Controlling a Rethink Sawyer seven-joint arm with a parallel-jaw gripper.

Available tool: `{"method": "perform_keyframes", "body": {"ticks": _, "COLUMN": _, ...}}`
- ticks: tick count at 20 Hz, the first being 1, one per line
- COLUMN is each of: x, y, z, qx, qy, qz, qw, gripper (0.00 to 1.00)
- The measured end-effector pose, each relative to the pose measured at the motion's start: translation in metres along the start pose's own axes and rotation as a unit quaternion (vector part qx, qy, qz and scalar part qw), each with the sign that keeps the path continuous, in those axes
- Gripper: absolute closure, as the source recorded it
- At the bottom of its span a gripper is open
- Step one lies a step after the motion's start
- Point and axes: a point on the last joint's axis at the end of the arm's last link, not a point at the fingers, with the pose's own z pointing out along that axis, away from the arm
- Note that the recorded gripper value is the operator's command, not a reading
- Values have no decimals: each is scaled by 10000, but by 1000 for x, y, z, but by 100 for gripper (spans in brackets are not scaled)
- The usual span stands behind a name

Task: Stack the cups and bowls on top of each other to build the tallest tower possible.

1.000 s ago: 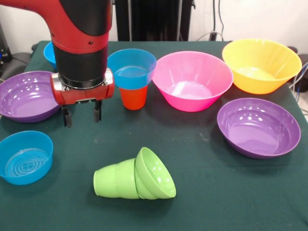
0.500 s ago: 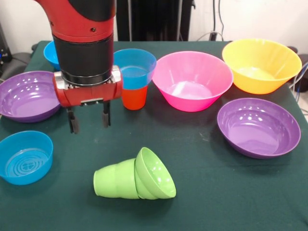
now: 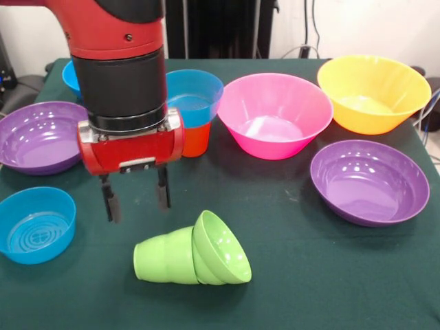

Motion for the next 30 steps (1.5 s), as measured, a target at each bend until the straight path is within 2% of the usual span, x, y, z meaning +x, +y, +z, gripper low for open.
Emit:
{"method": "perform_keyframes", "body": {"ticks": 5, "x": -13, "y": -15, "z": 0, "qx": 69, "qy": -557, "qz": 140, "qw": 9983, "gripper": 0}}
{"method": "perform_keyframes", "body": {"ticks": 7, "x": -16, "y": -19, "z": 4, "qx": 20, "qy": -746, "qz": 229, "qw": 9969, "gripper": 0}}
{"method": "perform_keyframes", "body": {"ticks": 12, "x": -15, "y": -19, "z": 17, "qx": -212, "qy": -853, "qz": 370, "qw": 9954, "gripper": 0}}
{"method": "perform_keyframes", "body": {"ticks": 14, "x": -14, "y": -17, "z": 26, "qx": -389, "qy": -910, "qz": 466, "qw": 9940, "gripper": 0}}
{"method": "perform_keyframes", "body": {"ticks": 18, "x": -11, "y": -12, "z": 39, "qx": -560, "qy": -950, "qz": 508, "qw": 9926, "gripper": 0}}
{"method": "perform_keyframes", "body": {"ticks": 25, "x": -3, "y": -1, "z": 59, "qx": -684, "qy": -979, "qz": 463, "qw": 9918, "gripper": 0}}
{"method": "perform_keyframes", "body": {"ticks": 30, "x": 1, "y": 12, "z": 75, "qx": -711, "qy": -1101, "qz": 385, "qw": 9906, "gripper": 0}}
